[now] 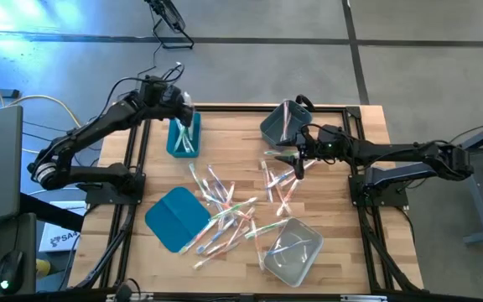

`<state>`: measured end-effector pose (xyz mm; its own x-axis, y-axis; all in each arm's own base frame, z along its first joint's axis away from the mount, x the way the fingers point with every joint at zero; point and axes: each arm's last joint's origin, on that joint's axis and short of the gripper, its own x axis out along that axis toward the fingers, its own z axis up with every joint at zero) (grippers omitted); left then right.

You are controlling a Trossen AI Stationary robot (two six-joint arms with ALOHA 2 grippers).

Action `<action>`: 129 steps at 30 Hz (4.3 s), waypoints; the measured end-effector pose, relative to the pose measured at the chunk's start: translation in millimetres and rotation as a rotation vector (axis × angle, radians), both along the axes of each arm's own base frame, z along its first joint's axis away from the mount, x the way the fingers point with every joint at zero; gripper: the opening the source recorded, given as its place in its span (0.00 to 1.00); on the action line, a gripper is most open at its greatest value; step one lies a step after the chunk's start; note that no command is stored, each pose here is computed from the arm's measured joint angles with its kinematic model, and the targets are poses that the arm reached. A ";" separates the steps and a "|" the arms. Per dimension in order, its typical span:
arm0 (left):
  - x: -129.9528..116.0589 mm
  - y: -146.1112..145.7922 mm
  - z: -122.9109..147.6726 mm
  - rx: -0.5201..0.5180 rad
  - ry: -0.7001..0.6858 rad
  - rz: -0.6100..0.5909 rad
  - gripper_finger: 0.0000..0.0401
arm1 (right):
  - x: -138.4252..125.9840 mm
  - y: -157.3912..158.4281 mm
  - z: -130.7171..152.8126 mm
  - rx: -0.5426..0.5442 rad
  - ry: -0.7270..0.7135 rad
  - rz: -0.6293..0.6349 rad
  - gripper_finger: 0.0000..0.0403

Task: Pick & Place Toothbrushes
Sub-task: Put the green toothbrush into the blue bin, then put the orange toothbrush into the dark gray bin

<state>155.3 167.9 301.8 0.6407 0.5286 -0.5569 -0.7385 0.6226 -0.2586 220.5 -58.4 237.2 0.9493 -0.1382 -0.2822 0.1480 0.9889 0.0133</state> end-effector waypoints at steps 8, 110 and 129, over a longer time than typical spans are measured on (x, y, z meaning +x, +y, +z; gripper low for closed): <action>-2.2 6.3 -11.8 -0.086 0.053 0.113 0.05 | 0.0 0.0 0.0 0.000 0.000 0.000 0.56; 7.3 -39.9 -34.4 0.219 -0.066 -0.110 0.00 | -1.3 -1.0 -3.6 -0.010 0.041 -0.040 0.56; -24.8 -76.5 -42.9 0.364 -0.172 -0.175 0.00 | -1.3 -1.0 -3.6 -0.008 0.041 -0.041 0.56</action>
<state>130.4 91.4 259.0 0.8049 0.5463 -0.2319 -0.5795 0.8076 -0.1089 219.2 -59.4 233.6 0.9305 -0.1789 -0.3195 0.1884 0.9821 -0.0011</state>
